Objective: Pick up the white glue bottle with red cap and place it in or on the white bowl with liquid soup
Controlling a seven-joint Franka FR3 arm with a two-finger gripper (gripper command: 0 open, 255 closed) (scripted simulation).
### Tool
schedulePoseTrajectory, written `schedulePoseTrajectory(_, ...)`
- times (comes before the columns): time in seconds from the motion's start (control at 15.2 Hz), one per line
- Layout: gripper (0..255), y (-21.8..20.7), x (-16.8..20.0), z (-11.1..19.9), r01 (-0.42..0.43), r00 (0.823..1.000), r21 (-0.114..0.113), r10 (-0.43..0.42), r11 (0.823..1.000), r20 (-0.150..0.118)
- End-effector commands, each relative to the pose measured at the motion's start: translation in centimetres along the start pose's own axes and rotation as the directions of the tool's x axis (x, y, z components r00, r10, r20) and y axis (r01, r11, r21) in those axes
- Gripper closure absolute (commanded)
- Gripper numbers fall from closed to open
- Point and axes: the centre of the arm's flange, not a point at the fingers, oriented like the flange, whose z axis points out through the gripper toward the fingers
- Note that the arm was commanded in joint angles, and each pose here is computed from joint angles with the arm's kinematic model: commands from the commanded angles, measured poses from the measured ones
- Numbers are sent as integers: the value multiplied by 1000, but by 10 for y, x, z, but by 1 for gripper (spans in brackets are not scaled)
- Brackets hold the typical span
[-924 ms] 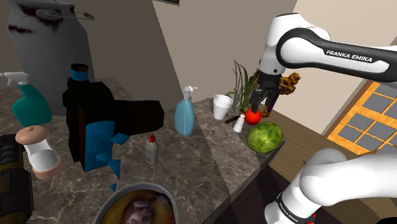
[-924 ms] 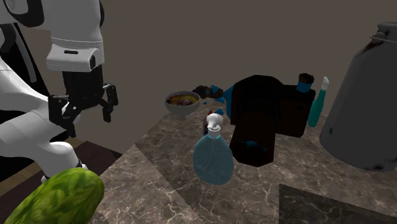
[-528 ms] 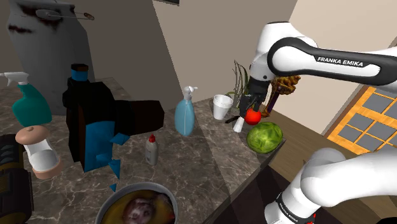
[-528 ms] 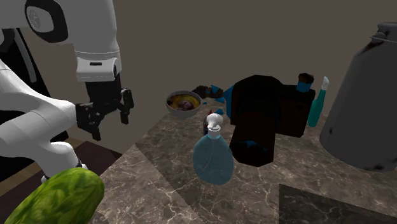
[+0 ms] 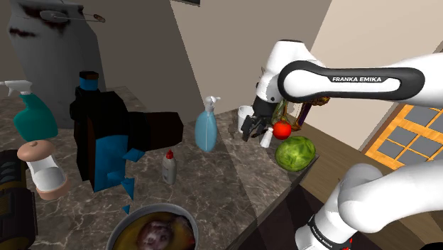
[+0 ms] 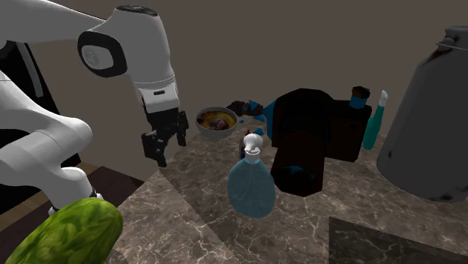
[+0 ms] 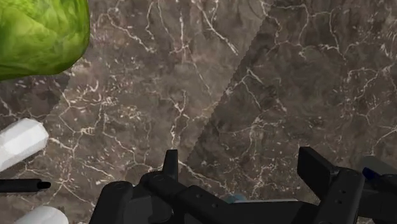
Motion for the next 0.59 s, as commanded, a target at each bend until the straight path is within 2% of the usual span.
schedulePoseTrajectory(0.0, 0, -18, 5, 11, 22, 999, 29, -21, 999, -26)
schedulePoseTrajectory(0.53, 0, -91, 33, 48, 118, 987, 133, -102, 984, -122)
